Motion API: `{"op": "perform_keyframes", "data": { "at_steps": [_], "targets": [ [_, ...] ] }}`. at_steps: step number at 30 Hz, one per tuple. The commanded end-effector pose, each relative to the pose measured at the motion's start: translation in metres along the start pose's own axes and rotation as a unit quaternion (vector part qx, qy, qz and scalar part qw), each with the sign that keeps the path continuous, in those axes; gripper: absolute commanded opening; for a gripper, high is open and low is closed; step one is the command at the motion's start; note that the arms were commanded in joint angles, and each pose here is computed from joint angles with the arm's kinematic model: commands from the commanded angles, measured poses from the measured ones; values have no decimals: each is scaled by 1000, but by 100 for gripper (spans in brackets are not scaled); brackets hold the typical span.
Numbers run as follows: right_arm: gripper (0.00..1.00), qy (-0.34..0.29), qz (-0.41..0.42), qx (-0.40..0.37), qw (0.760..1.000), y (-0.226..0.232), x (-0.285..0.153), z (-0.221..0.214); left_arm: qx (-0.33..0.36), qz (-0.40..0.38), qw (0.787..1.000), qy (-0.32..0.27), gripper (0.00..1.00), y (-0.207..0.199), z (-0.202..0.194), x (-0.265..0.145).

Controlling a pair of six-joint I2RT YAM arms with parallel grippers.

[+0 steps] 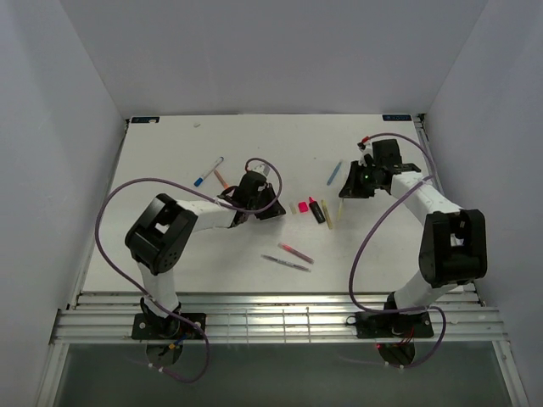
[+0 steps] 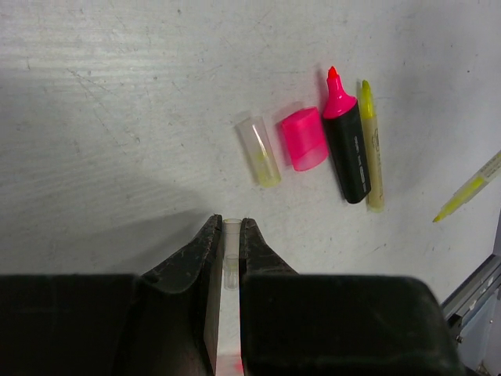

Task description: Open the pen caps

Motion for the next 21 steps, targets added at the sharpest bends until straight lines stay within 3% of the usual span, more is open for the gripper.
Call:
{"op": "perform_keyframes", "data": {
  "at_steps": [1,12,21],
  "targets": [
    [8,24,-6,-19,1000,-7,3,-1,-4,-13,1000,-15,0,-15,12,5],
    [12,61,-1,-13,998,-18,33,-23,-20,-6,1000,-11,0,-17,14,21],
    [22,64,7,-12,998,-16,46,-24,-25,-2,1000,-17,16,-19,16,26]
  ]
}}
Point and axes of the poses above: each gripper's point midway between its finger pads, its own x axis out along the fingers, its own y axis along the line the jaws close on, z = x × y, the point moved 6 cm from there along -x, back along the fingers, and after that the axes turned 8 degrees about -x, right-handed, at the moved point
